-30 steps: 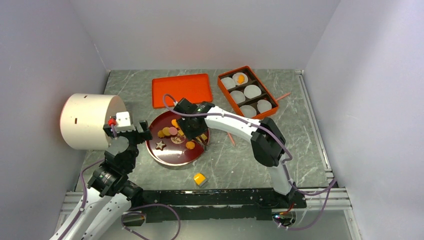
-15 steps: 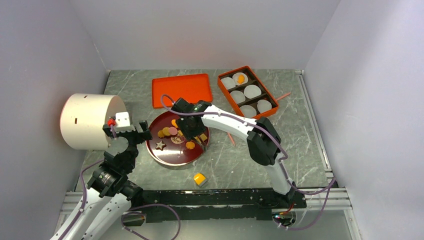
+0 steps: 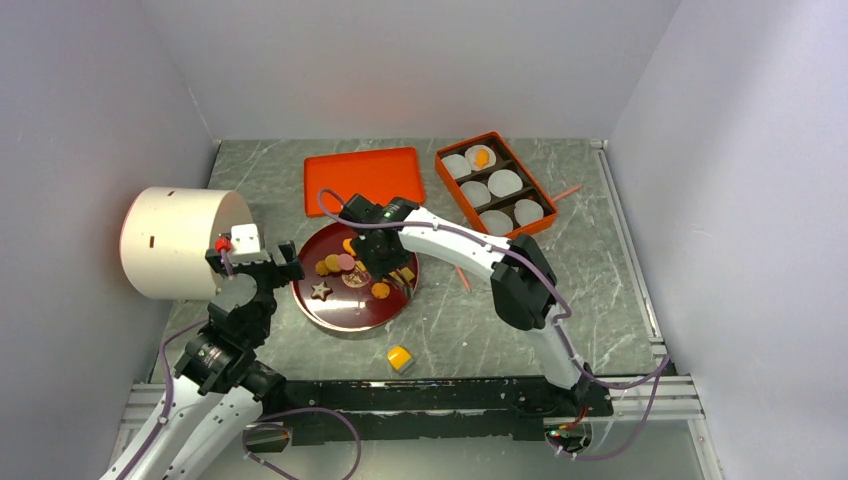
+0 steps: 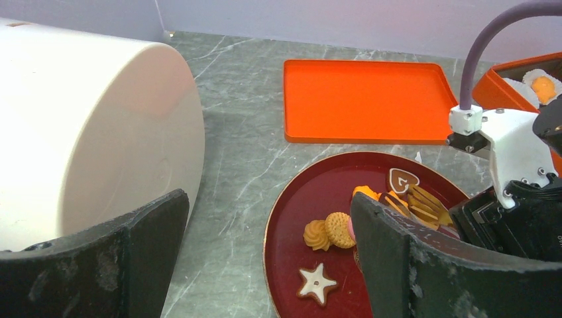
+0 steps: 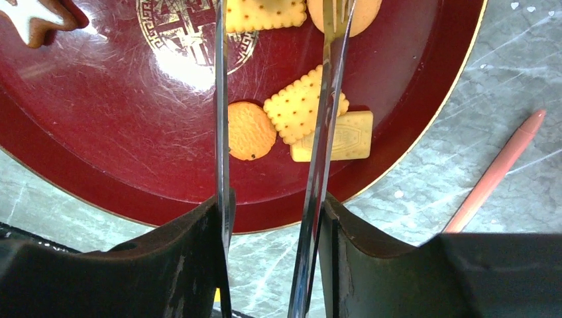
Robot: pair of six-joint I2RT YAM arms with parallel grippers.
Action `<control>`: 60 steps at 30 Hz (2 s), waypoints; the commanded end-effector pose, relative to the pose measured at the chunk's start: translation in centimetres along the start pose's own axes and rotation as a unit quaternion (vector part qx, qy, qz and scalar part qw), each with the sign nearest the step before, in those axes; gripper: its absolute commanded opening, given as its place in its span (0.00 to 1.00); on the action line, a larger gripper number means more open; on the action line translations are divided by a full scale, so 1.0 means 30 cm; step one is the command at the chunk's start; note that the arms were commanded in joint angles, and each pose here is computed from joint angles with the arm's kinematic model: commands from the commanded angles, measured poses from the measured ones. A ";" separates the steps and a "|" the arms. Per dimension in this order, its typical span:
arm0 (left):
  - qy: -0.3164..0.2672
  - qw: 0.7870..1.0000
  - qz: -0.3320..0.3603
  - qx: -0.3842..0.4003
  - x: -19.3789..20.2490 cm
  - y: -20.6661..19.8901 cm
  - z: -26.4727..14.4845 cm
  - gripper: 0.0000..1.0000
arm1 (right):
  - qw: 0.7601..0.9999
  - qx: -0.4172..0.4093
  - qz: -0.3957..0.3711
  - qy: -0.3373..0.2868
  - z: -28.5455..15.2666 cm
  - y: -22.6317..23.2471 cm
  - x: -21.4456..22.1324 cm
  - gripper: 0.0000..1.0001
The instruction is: Pack the cookies
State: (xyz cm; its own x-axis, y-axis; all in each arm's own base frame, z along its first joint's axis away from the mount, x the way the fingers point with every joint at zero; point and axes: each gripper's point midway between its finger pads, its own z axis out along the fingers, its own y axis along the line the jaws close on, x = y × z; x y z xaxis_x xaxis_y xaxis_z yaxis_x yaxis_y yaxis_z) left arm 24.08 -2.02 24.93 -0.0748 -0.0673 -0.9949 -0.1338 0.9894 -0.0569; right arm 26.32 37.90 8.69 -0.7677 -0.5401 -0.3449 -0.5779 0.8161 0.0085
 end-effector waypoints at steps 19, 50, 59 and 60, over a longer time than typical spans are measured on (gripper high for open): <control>-0.014 1.000 -0.008 0.008 -0.025 -0.011 0.000 0.96 | 0.996 0.023 -0.033 -0.082 -0.210 -0.055 -0.106 0.30; -0.002 1.000 0.005 0.000 -0.005 -0.011 0.014 0.97 | 0.965 0.203 0.075 -0.146 -0.318 -0.880 -0.266 0.28; 0.001 1.000 0.008 -0.002 0.001 -0.009 0.018 0.97 | 0.969 0.187 0.082 -0.137 -0.194 -0.992 -0.290 0.27; 0.001 1.000 0.008 -0.001 0.001 -0.010 0.018 0.97 | 0.970 0.183 0.083 -0.135 -0.175 -0.997 -0.289 0.27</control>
State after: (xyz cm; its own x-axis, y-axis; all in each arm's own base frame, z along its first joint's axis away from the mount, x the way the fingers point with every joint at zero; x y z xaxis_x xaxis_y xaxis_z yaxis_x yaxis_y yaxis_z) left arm 24.40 -2.19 24.42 -0.0969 -0.0543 -0.9938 -0.1356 0.9899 -0.0409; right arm 46.55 15.96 16.15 -0.7588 -0.3505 -0.5489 -0.2458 0.9346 -0.2570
